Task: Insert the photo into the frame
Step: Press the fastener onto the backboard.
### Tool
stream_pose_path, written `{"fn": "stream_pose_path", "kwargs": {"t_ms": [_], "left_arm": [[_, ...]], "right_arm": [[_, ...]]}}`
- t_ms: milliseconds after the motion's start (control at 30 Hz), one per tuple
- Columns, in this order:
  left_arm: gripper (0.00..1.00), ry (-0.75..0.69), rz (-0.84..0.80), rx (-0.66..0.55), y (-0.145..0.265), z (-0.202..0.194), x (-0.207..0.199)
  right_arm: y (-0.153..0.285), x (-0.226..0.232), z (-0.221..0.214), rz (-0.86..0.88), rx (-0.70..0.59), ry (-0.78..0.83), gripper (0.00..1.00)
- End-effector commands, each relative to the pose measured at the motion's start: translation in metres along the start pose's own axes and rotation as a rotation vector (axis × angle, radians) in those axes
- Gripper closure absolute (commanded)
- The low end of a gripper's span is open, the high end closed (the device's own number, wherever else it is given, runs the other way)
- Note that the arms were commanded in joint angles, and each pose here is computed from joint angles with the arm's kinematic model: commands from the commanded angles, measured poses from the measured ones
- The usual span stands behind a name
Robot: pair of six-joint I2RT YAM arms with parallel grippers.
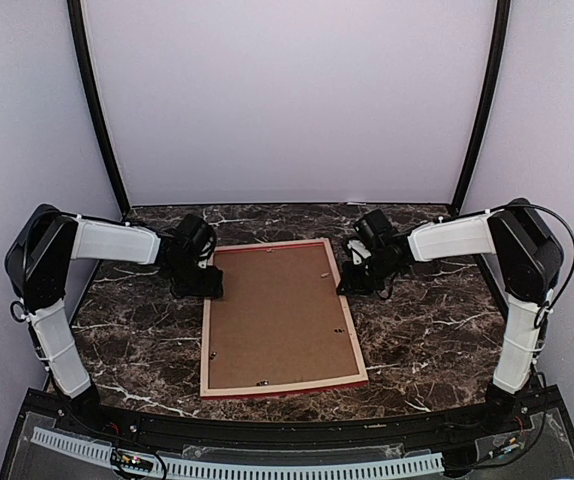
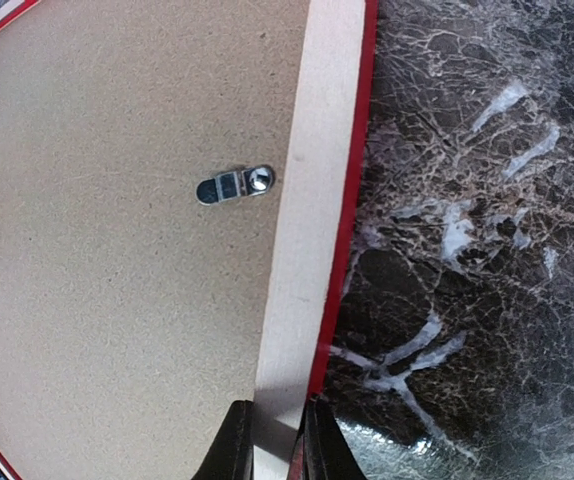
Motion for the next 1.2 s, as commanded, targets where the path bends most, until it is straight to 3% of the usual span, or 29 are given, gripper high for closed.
{"fn": "stream_pose_path", "kwargs": {"t_ms": [0, 233, 567, 900, 1167], "left_arm": [[0.34, -0.045, 0.060, 0.004, -0.005, 0.006, 0.005], [0.39, -0.051, 0.088, 0.020, -0.018, 0.008, 0.007], [0.64, -0.030, 0.066, 0.070, -0.016, -0.007, 0.006], [0.73, -0.018, 0.036, 0.065, -0.002, -0.011, 0.003], [0.74, -0.011, -0.070, 0.010, 0.018, 0.001, -0.012]], "right_arm": [[-0.008, 0.000, -0.013, 0.019, 0.038, 0.015, 1.00], [-0.007, 0.001, -0.012, 0.018, 0.038, 0.019, 1.00], [-0.010, 0.000, -0.012, 0.011, 0.046, 0.027, 1.00], [-0.014, 0.000, -0.011, 0.011, 0.052, 0.027, 1.00], [-0.016, 0.000, -0.011, 0.015, 0.054, 0.023, 1.00]]}}
Point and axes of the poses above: each gripper's point midway between its finger pads, its own y axis back along the fingers, its own x axis along the line the jaws close on, z = x × y, the point moved 2 cm from there along y, back along the fingers, and after that the axes turned 8 degrees about -y, right-handed, at the moved point
